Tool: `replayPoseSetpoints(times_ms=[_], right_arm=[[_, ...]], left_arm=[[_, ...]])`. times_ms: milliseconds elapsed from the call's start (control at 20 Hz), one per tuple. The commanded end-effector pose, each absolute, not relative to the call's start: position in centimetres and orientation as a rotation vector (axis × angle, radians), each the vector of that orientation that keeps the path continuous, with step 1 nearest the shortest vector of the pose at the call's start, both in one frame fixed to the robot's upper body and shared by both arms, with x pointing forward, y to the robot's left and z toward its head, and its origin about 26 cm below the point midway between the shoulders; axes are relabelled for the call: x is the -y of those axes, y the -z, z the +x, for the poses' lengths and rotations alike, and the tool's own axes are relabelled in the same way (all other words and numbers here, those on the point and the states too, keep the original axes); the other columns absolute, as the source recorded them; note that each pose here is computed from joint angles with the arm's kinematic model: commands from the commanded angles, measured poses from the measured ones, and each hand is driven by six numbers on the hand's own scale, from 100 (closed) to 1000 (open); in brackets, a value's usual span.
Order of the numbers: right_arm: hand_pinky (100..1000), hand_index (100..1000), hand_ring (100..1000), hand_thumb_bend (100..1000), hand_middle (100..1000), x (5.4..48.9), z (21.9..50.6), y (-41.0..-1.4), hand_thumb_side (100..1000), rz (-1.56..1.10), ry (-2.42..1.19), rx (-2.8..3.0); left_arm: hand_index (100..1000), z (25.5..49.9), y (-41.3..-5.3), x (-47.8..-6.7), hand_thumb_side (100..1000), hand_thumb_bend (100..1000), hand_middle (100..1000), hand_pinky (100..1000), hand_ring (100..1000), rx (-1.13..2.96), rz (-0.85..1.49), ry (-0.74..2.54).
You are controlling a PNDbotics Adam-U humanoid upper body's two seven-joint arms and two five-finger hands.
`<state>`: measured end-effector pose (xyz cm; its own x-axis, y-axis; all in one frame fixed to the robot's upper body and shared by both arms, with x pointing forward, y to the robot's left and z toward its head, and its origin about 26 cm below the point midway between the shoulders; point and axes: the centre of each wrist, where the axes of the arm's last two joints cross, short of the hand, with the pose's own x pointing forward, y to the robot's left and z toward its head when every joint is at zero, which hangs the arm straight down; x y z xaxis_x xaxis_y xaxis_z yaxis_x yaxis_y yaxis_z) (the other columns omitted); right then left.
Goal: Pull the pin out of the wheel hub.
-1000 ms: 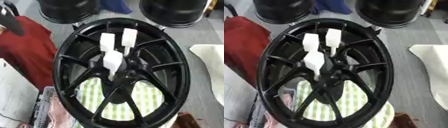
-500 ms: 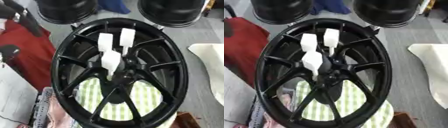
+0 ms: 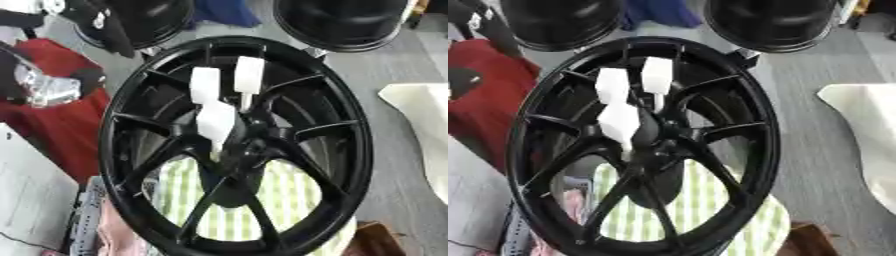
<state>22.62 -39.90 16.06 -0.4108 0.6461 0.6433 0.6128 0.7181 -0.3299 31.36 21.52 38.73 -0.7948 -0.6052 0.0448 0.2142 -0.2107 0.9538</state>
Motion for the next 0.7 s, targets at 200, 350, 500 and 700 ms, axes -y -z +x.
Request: replayPoseSetpoints(times_ms=[200, 350, 500, 700], right_arm=[[551, 588, 621, 100, 544, 39.8, 22.8, -16.7, 171, -0.945, -0.058, 2.144], [551, 588, 620, 100, 542, 39.7, 22.9, -16.8, 175, -0.936, -0.059, 2.146], [550, 587, 619, 100, 542, 39.6, 23.0, -16.8, 177, -0.926, -0.057, 2.148], [549, 586, 618, 100, 540, 39.4, 23.1, -16.8, 182, -0.913, -0.053, 2.150]], left_arm=[[867, 32.5, -39.3, -19.5, 596, 100, 757, 884, 785, 1.535, 0.473, 1.966], [879, 33.0, -39.2, -18.4, 600, 100, 761, 890, 787, 1.541, 0.440, 1.943], [884, 33.5, -39.0, -17.6, 585, 100, 764, 893, 789, 1.538, 0.433, 1.926], [901, 34.1, -38.7, -17.0, 465, 158, 791, 913, 817, 1.517, 0.439, 1.916]])
